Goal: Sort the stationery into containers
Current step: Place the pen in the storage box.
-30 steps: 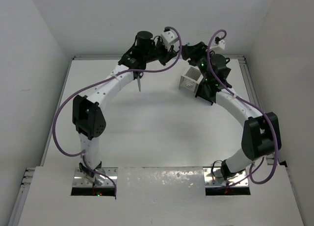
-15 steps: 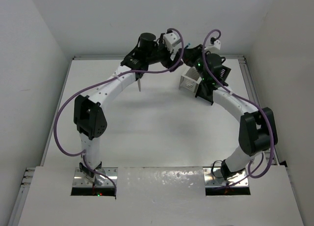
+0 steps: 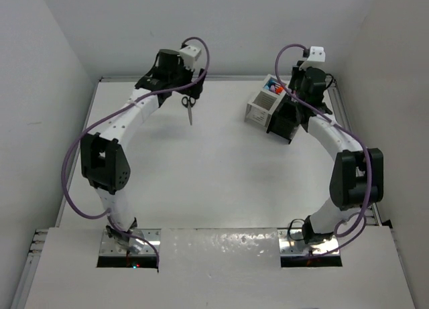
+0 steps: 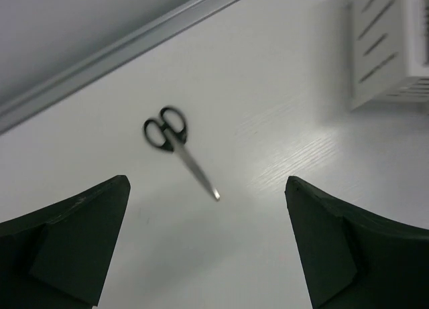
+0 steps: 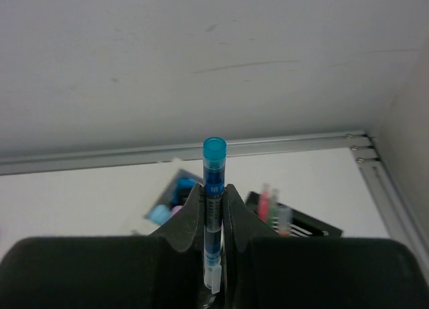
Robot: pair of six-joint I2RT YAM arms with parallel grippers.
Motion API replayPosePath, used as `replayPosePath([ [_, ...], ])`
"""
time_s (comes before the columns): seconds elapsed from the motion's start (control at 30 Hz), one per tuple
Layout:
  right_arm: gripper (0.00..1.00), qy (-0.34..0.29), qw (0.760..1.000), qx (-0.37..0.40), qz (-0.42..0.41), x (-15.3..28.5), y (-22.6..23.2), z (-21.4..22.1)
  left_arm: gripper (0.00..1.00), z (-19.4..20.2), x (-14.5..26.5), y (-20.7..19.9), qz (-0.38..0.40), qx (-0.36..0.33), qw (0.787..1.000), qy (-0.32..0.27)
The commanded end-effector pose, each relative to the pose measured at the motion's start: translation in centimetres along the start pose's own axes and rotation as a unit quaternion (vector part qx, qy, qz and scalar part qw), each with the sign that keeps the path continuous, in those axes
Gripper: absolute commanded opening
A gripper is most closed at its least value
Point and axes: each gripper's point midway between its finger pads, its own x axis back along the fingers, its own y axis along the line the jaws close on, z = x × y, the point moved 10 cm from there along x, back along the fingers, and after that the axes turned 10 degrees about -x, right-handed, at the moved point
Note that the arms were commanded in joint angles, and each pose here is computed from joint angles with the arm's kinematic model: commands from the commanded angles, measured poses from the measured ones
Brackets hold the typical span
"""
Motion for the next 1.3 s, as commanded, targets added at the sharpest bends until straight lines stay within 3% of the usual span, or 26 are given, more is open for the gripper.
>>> replayPosePath([
  [0.0,0.0,-0.013,0.996,0.064,0.055,-1.7,-2.2,-0.6,1.0,0.6,3.2,2.2,-0.078,0.049,0.996,0.019],
  [0.33,0.0,-0.012,0.989,0.118,0.092,-4.5,-4.9,2.5,1.0,4.4,3.5,3.4,-0.093,0.071,0.991,0.059],
  [0.73,0.0,0.006,0.989,0.111,0.092,-4.7,-6.0,6.2,0.99,7.5,-0.2,3.3,-0.103,0.12,0.983,0.097],
  [0.83,0.18,0.015,0.99,0.092,0.101,-3.9,-6.2,7.0,0.87,9.4,-2.5,3.2,-0.11,0.135,0.976,0.13],
  [0.87,0.36,0.015,0.991,0.088,0.104,-3.5,-6.3,6.8,0.81,9.7,-3.1,3.0,-0.117,0.163,0.97,0.134],
  [0.97,0.59,0.023,0.991,0.081,0.107,-2.9,-6.1,6.4,0.76,11.0,-5.1,3.2,-0.138,0.188,0.96,0.153],
  [1.07,0.66,0.018,0.993,0.071,0.095,-2.1,-5.4,4.6,0.73,11.6,-7.3,3.4,-0.149,0.2,0.956,0.156],
  [1.27,0.67,0.011,0.997,0.044,0.066,-0.4,-4.1,2.7,0.64,12.7,-11.1,3.4,-0.164,0.205,0.95,0.169],
])
